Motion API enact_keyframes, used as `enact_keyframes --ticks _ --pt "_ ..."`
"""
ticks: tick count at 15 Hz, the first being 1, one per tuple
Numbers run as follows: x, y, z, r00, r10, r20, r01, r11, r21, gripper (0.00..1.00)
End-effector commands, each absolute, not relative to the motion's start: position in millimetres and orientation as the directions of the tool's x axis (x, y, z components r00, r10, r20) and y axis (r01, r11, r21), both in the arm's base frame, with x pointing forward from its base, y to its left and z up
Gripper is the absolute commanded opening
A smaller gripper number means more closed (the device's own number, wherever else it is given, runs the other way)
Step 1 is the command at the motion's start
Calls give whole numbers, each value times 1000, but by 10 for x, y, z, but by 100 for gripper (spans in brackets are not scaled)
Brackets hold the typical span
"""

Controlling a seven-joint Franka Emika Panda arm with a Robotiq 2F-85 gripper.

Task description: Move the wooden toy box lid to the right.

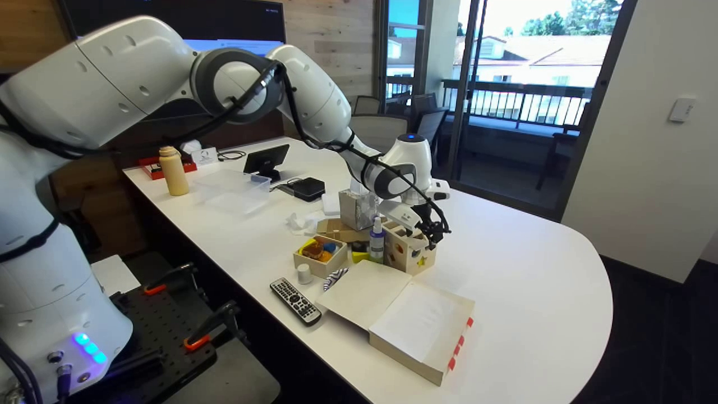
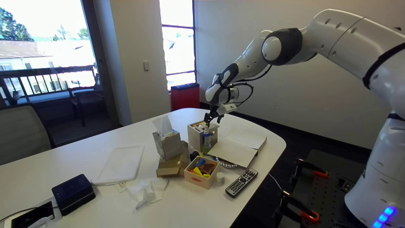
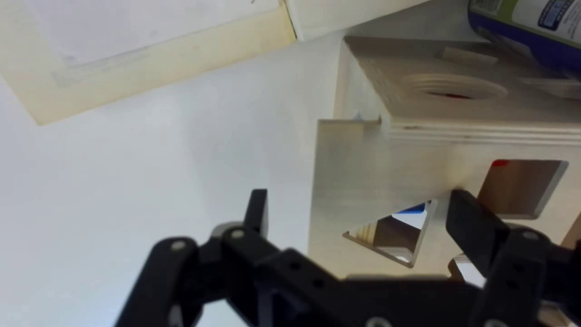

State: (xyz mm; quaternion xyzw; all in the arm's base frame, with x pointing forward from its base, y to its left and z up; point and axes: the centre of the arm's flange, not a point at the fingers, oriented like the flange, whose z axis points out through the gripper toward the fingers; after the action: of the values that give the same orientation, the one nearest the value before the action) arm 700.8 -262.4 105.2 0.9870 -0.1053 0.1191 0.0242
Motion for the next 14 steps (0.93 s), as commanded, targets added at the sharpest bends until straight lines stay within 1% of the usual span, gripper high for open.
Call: enact_keyframes --ticks 1,14 --pt "6995 -2773 1076 936 -242 255 -263 -964 49 100" --pt "6859 -3070 1124 918 -298 262 -324 -944 64 100"
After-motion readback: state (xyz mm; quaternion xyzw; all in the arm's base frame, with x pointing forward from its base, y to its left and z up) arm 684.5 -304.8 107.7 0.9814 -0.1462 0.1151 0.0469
